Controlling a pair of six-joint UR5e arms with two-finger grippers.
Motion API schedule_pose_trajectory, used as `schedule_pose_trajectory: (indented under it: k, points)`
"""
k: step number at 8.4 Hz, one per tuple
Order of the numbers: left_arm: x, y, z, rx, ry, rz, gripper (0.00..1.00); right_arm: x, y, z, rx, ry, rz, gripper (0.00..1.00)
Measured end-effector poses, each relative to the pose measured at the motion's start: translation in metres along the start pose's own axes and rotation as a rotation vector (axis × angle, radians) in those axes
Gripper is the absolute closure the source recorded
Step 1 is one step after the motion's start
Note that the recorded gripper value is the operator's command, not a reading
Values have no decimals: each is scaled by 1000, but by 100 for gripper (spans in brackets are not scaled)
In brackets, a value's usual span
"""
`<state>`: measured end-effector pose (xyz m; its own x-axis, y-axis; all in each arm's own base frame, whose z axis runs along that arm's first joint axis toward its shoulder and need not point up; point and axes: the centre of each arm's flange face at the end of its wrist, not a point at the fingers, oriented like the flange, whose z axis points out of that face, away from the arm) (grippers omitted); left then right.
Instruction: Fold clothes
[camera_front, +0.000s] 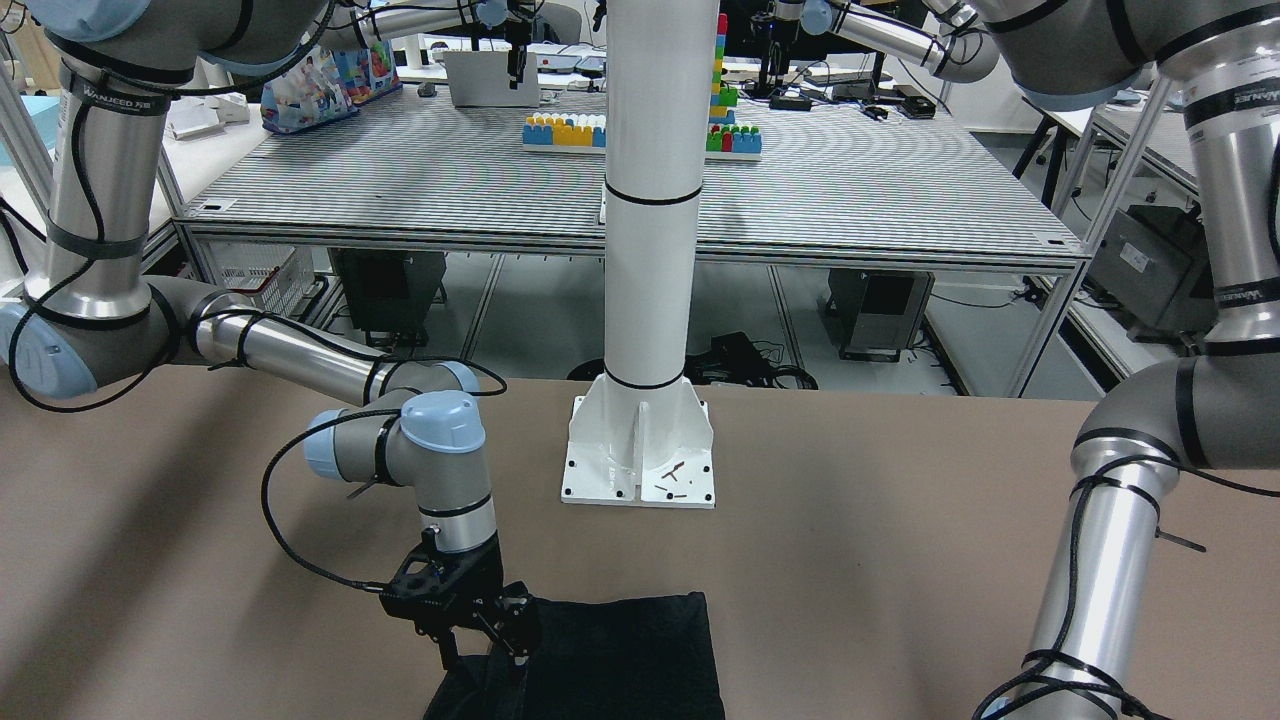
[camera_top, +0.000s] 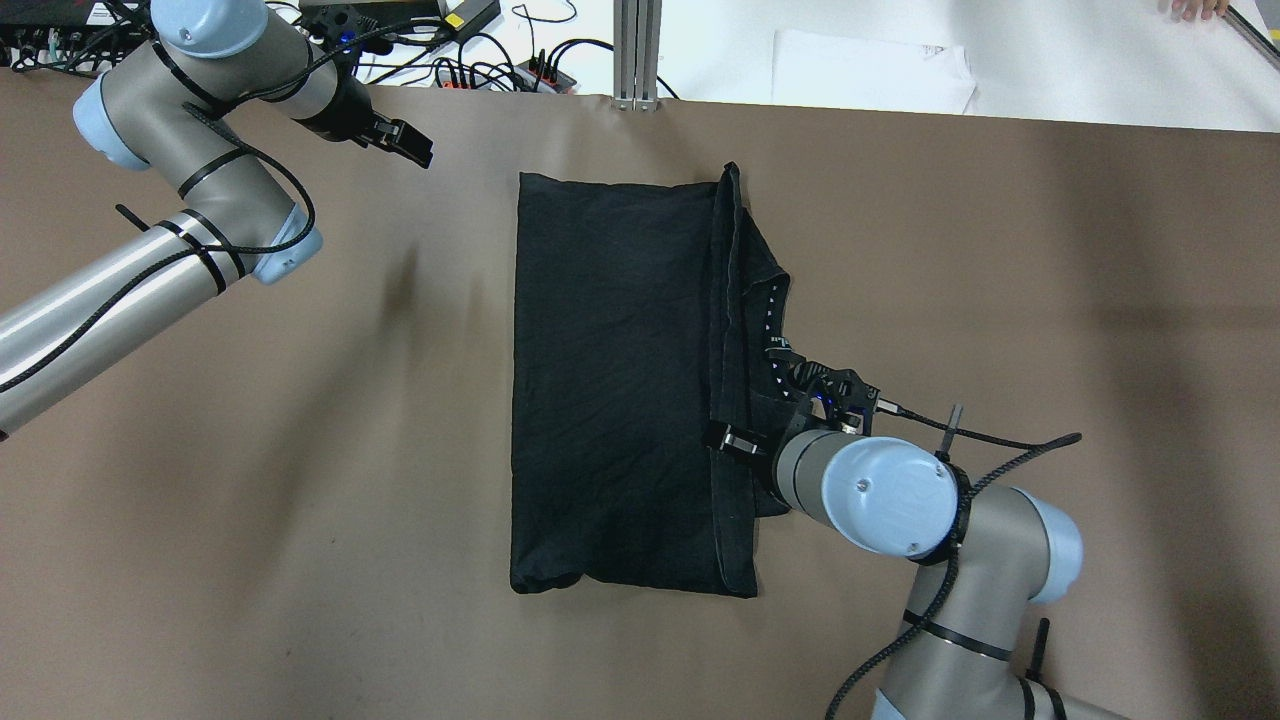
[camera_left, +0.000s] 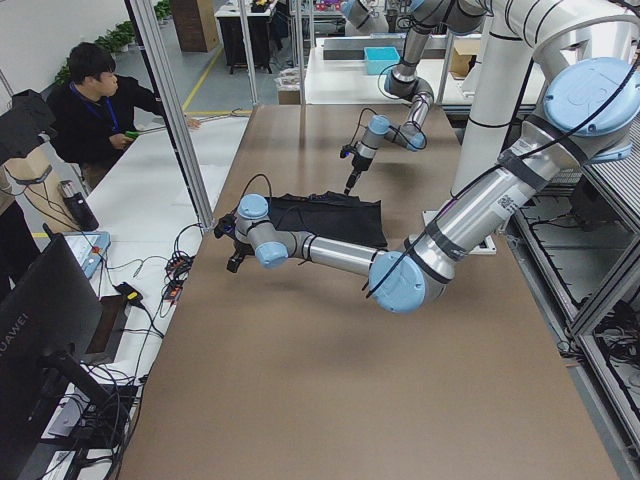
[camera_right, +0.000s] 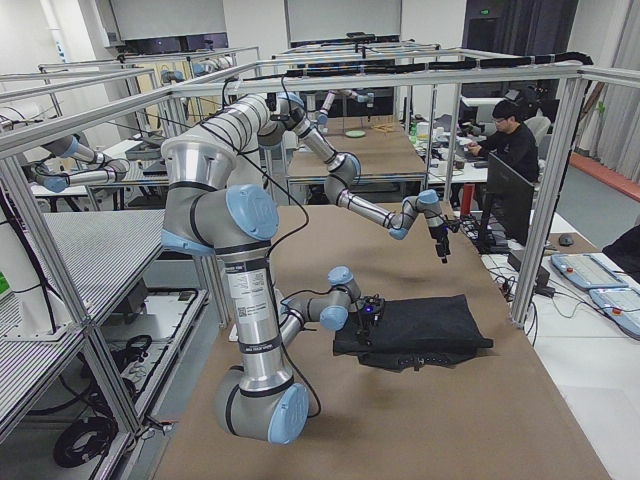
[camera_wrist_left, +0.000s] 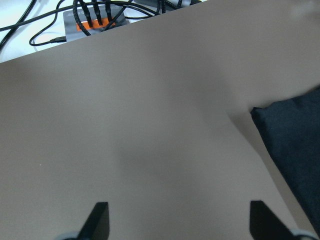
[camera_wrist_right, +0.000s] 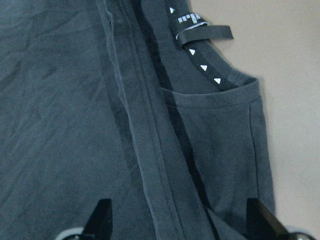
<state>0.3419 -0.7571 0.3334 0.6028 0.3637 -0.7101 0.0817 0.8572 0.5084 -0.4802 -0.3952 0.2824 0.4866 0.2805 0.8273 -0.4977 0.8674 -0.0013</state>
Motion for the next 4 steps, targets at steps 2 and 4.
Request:
schedule_pose_trajectory:
  k: [2,4]
  points:
    - [4,3,2,-2,4,2,0,-24,-7,42,13,103,-51,6]
    - [4,5,3,-4,3,2,0,-50,-27,70,16,234,-122,6]
